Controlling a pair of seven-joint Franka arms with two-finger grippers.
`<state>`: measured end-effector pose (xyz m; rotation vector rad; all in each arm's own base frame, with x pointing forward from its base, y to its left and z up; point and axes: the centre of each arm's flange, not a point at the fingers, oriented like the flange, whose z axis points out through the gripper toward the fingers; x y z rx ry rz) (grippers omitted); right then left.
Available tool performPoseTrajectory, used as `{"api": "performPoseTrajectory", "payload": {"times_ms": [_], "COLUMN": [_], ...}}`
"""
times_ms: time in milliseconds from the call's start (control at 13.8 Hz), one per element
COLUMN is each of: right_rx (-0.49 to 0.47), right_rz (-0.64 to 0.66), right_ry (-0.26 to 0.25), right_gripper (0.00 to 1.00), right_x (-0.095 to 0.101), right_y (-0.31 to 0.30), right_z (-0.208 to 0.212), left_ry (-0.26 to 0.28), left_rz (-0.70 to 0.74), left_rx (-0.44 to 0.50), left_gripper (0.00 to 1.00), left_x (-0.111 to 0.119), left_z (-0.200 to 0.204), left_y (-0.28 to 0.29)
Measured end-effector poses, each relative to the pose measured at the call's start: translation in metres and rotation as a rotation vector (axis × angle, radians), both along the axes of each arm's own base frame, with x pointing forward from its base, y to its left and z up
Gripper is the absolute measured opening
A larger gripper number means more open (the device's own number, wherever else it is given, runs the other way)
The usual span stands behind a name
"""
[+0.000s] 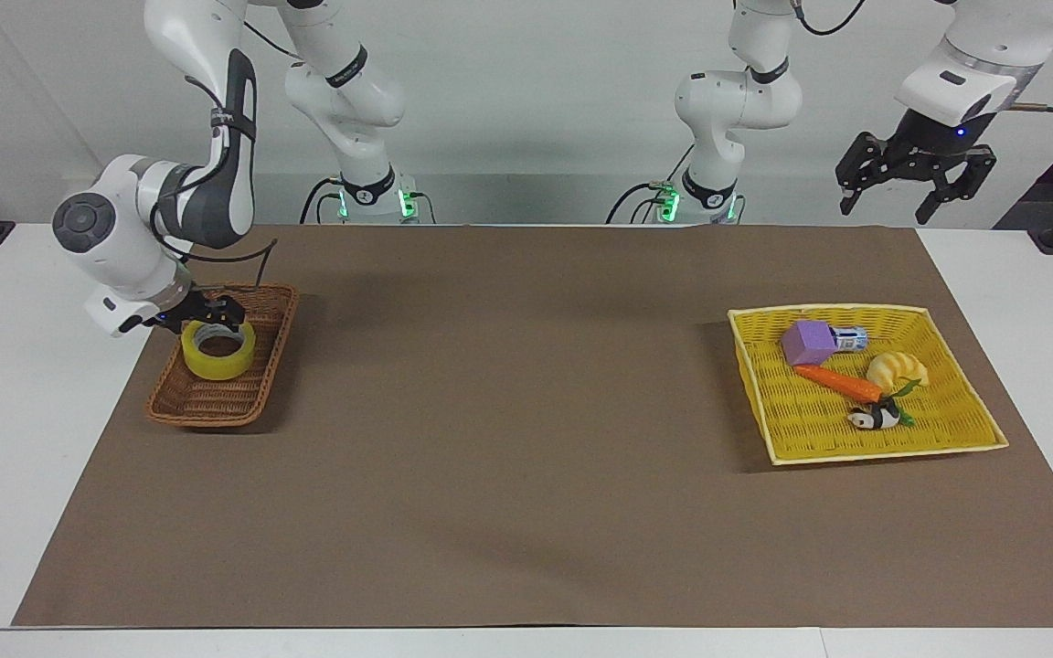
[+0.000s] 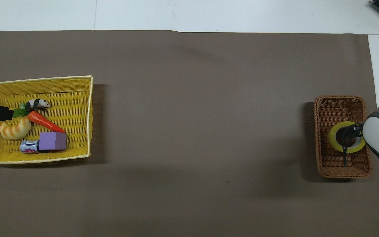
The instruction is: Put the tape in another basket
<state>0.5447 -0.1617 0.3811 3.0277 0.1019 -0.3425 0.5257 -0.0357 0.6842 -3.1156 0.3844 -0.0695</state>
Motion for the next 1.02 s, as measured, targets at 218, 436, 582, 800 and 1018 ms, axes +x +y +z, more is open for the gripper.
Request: {"api": "performPoseTrajectory", "payload": {"times_ms": [218, 436, 582, 800, 1018], "right_rx": [-0.023, -0.056, -0.063, -0.047, 0.001], "right_rz": [0.028, -0.047, -0.093, -0.074, -0.070], "right_ry": [-0.095, -0.206, -0.285, -0.343, -0.292], "right_gripper": [1.00, 1.00, 1.00, 1.00, 1.00], "right_x": [0.025, 0.051, 0.065, 0.073, 0.065], "right_y": [0.019, 0.062, 0.091, 0.141, 0.163], "right_z": [0.040, 0.082, 0.113, 0.158, 0.198], "left_ry": [0.000, 0.000, 0.000, 0.000, 0.000], "left_rz": [0.000, 0.000, 0.000, 0.000, 0.000], "left_rx": [0.000, 0.000, 0.000, 0.000, 0.000], "left_gripper": [1.00, 1.00, 1.00, 1.00, 1.00], "left_x": [0.000, 0.000, 0.000, 0.000, 0.000], "left_z": [0.000, 0.000, 0.000, 0.000, 0.000], "left_y": [0.000, 0.000, 0.000, 0.000, 0.000]}}
